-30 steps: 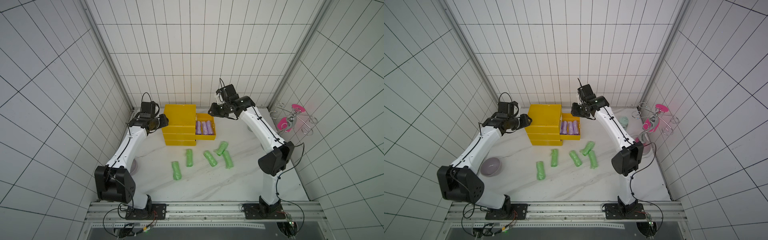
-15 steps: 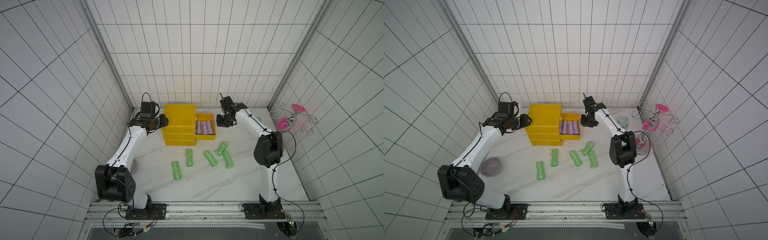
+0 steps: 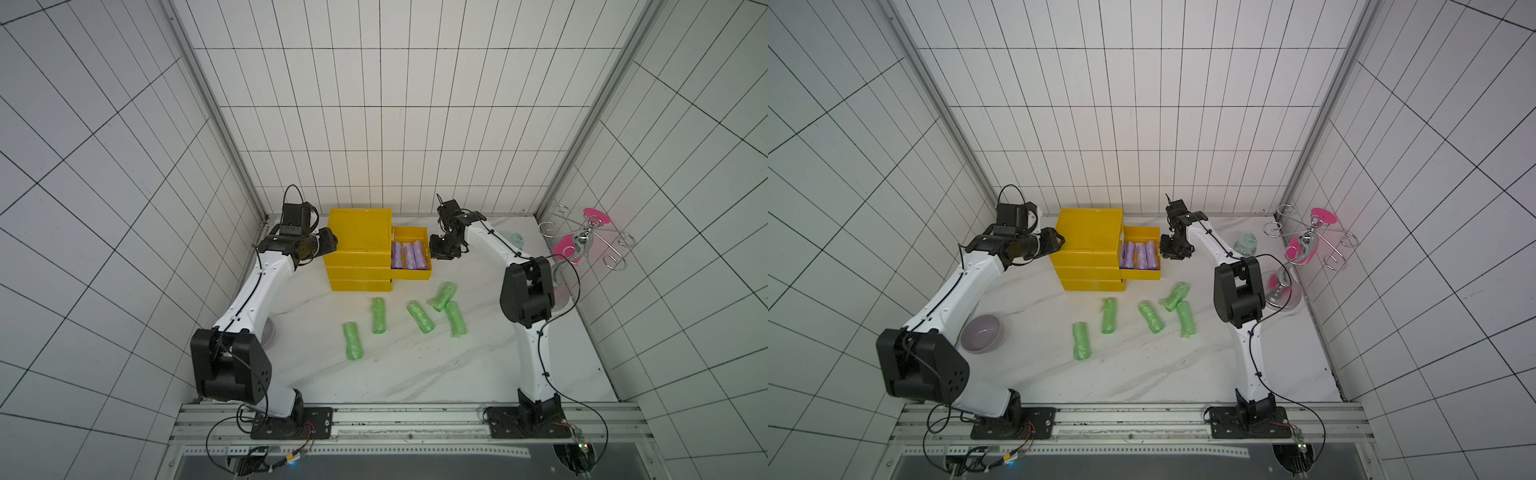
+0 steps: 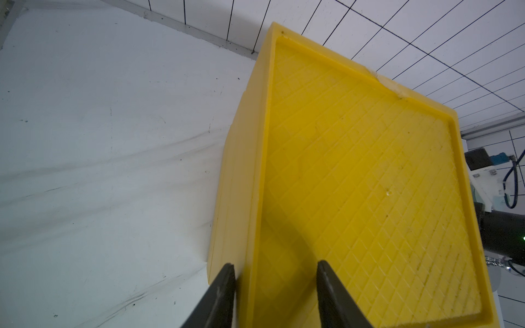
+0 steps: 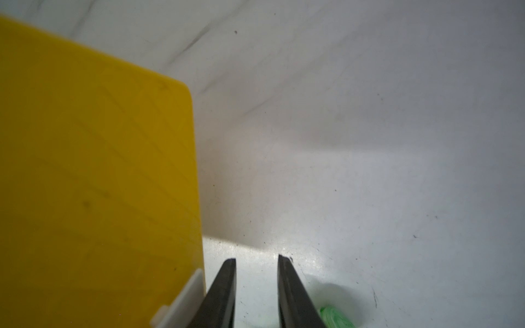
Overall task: Sort the rolls of trash bags by color and place them into the drawer
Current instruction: Close the drawer in the storage box, then open the drawer in the storage box.
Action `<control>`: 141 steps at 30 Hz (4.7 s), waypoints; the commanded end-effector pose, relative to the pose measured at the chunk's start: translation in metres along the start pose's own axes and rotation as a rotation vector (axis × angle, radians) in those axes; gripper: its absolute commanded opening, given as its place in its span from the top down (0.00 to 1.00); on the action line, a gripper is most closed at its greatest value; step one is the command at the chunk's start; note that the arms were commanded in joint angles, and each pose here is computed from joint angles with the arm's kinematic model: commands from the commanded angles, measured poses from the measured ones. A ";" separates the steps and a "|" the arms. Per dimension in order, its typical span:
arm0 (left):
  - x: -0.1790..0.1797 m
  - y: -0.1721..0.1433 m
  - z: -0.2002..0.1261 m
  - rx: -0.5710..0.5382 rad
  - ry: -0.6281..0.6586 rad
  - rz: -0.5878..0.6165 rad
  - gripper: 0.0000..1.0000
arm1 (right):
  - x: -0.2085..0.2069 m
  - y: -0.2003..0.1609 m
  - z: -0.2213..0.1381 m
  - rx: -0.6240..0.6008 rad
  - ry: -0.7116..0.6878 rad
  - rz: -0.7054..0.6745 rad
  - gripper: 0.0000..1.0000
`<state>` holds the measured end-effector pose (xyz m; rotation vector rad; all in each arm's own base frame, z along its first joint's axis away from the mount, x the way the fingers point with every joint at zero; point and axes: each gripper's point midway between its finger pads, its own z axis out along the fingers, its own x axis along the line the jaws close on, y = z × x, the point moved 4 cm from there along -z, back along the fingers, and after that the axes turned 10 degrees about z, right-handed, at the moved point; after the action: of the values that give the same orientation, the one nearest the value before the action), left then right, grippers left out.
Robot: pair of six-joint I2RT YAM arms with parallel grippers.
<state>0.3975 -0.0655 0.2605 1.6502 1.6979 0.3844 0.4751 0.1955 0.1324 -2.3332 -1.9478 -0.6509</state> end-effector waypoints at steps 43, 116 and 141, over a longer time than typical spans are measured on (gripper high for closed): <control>0.001 -0.010 0.014 0.074 -0.025 -0.007 0.55 | 0.105 -0.036 -0.009 0.085 0.372 -0.005 0.68; 0.009 -0.020 0.023 0.118 -0.023 -0.019 0.55 | 0.018 -0.002 0.010 0.014 0.070 0.021 0.92; 0.009 -0.015 0.019 0.105 -0.015 -0.021 0.48 | -0.022 0.009 -0.011 -0.029 0.027 0.057 0.65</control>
<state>0.4045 -0.0648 0.2577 1.6428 1.6801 0.3325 0.4836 0.1721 0.1135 -2.3673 -1.8413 -0.6534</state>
